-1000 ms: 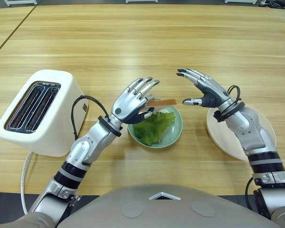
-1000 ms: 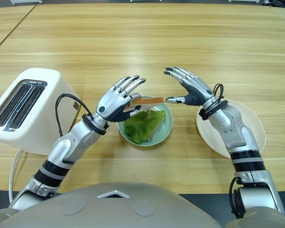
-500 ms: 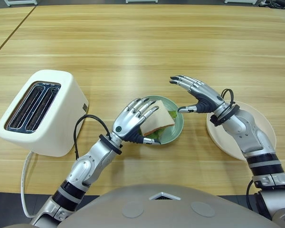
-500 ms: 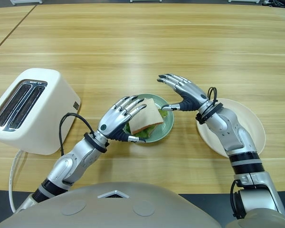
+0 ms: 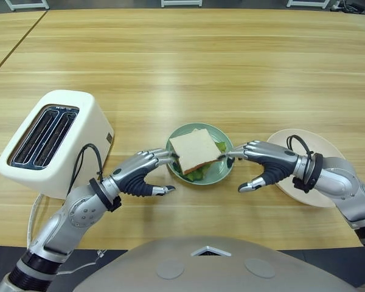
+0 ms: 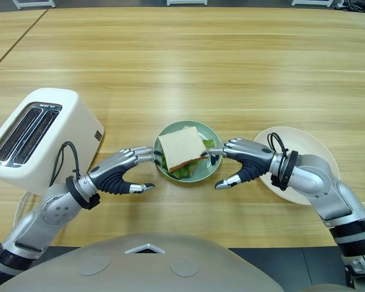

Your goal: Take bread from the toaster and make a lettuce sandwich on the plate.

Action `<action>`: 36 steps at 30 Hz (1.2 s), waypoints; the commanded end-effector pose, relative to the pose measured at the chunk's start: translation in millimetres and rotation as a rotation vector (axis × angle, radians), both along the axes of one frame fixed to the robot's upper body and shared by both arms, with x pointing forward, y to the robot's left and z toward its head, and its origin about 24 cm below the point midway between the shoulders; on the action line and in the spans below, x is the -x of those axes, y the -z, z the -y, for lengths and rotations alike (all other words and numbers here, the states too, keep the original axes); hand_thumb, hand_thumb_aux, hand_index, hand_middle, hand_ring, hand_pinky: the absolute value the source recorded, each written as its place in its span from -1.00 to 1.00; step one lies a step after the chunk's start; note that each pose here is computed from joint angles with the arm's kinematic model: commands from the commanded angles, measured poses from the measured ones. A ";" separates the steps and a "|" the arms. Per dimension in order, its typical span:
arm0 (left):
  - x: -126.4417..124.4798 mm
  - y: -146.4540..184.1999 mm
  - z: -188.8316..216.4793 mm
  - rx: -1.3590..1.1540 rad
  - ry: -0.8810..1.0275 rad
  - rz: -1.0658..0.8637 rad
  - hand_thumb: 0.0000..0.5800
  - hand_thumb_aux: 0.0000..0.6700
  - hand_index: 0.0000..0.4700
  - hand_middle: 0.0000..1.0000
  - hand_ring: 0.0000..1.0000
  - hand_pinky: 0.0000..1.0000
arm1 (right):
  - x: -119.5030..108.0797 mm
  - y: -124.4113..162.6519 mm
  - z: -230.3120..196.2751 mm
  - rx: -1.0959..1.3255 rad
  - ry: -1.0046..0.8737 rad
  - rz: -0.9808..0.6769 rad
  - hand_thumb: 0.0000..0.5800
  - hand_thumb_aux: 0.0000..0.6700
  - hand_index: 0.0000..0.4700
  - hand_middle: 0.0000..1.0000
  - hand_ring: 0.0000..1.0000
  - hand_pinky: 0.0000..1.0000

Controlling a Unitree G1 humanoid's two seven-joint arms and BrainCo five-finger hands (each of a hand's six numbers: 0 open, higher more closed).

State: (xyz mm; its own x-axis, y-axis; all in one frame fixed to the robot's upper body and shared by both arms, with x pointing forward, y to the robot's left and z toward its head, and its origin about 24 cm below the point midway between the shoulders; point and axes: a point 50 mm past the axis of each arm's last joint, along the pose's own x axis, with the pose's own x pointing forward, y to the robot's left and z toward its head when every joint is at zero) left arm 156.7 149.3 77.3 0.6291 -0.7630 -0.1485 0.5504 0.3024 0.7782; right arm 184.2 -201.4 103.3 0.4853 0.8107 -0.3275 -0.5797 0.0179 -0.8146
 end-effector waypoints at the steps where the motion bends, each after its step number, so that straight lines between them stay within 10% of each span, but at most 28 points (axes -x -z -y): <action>1: 7.7 25.4 0.5 -0.067 0.106 -0.167 1.00 1.00 1.00 1.00 1.00 1.00 | 24.1 21.6 -2.4 0.093 -0.080 -0.223 0.98 0.79 0.79 1.00 1.00 1.00; 6: 13.1 52.9 2.2 -0.227 0.190 -0.284 1.00 1.00 1.00 1.00 1.00 1.00 | 22.4 55.5 -9.2 0.281 -0.101 -0.308 1.00 1.00 1.00 1.00 1.00 1.00; 22: -88.2 64.8 11.8 -0.335 -0.071 0.007 1.00 1.00 1.00 1.00 1.00 1.00 | -76.3 99.4 -41.1 0.163 0.068 -0.152 1.00 1.00 1.00 1.00 1.00 1.00; 24: -88.3 59.3 9.0 -0.316 -0.086 0.050 1.00 1.00 1.00 1.00 1.00 1.00 | -81.2 90.2 -41.6 0.107 0.079 -0.091 1.00 1.00 1.00 0.73 0.73 0.73; 25: -86.4 55.0 8.6 -0.302 -0.089 0.075 1.00 1.00 1.00 1.00 1.00 1.00 | -81.1 84.5 -39.9 0.081 0.079 -0.061 0.96 0.73 0.73 -0.08 -0.08 -0.08; 27: -72.3 38.7 10.6 -0.221 -0.094 0.125 0.88 0.51 0.51 0.98 0.98 0.98 | -75.3 63.5 -32.1 -0.020 0.084 0.017 0.61 0.11 0.11 -0.67 -0.67 -0.67; 28: -62.7 29.7 11.7 -0.169 -0.095 0.146 0.61 0.11 0.11 -0.54 -0.54 -0.54 | -69.9 51.4 -27.9 -0.078 0.085 0.048 0.06 -0.37 -0.37 -0.86 -0.86 -0.86; 29: -51.4 18.6 11.8 -0.091 -0.114 0.163 -1.00 -1.00 -1.00 -1.00 -1.00 -1.00 | -62.8 35.5 -23.5 -0.164 0.093 0.086 -1.00 -1.00 -1.00 -1.00 -1.00 -1.00; 36: -15.7 -17.3 -11.7 0.716 -0.349 0.003 -1.00 -1.00 -1.00 -1.00 -1.00 -1.00 | -35.2 6.2 -22.2 -0.689 0.260 -0.043 -1.00 -1.00 -1.00 -1.00 -1.00 -1.00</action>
